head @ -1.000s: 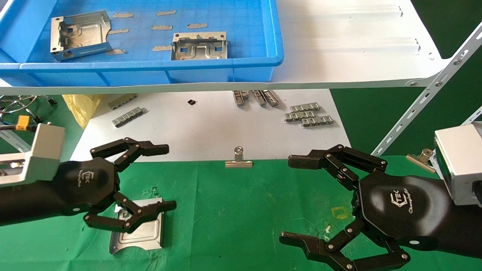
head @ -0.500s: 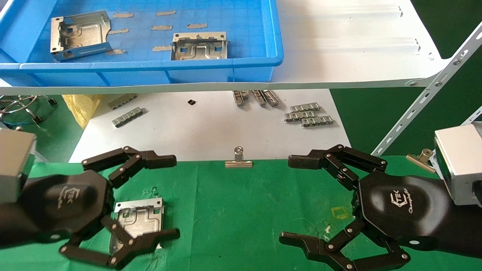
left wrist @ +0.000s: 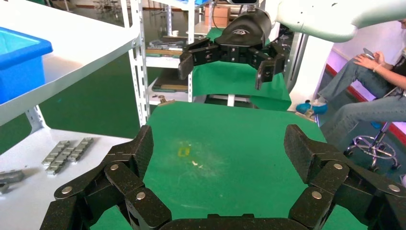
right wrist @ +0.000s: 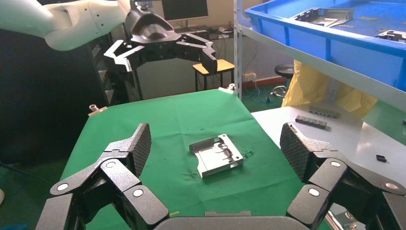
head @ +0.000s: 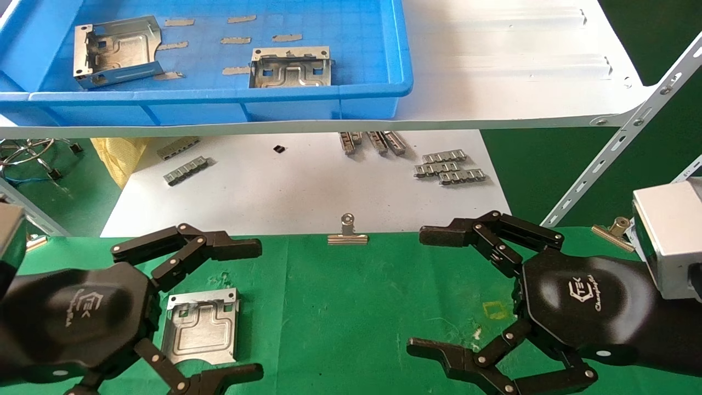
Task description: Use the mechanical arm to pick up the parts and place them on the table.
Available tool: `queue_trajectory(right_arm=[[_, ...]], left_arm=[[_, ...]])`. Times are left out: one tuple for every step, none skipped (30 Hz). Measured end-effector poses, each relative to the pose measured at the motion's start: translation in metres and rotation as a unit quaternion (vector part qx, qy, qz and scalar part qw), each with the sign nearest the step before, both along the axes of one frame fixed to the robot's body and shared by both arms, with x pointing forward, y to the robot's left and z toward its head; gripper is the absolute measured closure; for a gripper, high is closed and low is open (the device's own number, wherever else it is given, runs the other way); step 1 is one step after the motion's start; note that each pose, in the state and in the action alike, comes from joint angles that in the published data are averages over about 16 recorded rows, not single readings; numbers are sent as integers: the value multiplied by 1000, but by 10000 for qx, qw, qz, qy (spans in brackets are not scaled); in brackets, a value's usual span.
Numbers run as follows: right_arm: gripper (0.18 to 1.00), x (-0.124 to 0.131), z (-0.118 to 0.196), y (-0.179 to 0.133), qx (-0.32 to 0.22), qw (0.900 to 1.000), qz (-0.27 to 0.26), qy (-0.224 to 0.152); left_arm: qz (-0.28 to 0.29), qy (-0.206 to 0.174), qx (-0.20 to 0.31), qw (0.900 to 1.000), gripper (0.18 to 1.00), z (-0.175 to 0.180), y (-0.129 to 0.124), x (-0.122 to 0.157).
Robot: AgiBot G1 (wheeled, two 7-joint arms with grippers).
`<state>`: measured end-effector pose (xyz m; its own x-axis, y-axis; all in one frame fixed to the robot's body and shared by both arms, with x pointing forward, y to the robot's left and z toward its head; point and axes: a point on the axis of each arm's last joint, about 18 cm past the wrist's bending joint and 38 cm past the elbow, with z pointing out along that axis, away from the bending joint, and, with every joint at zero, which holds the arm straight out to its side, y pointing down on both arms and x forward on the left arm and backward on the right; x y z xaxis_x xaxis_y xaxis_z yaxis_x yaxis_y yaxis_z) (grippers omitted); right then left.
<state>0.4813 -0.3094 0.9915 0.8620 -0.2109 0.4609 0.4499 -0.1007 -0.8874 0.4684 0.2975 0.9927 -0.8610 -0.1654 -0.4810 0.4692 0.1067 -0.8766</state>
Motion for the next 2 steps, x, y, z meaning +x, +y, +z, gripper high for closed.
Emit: queue_trajectory(right_arm=[[178, 0, 0, 0, 0, 10000, 0, 0], [178, 0, 0, 0, 0, 10000, 0, 0]], left_arm=[[2, -2, -1, 10000, 184, 0, 0, 0], [5, -2, -3, 10000, 184, 0, 0, 0]])
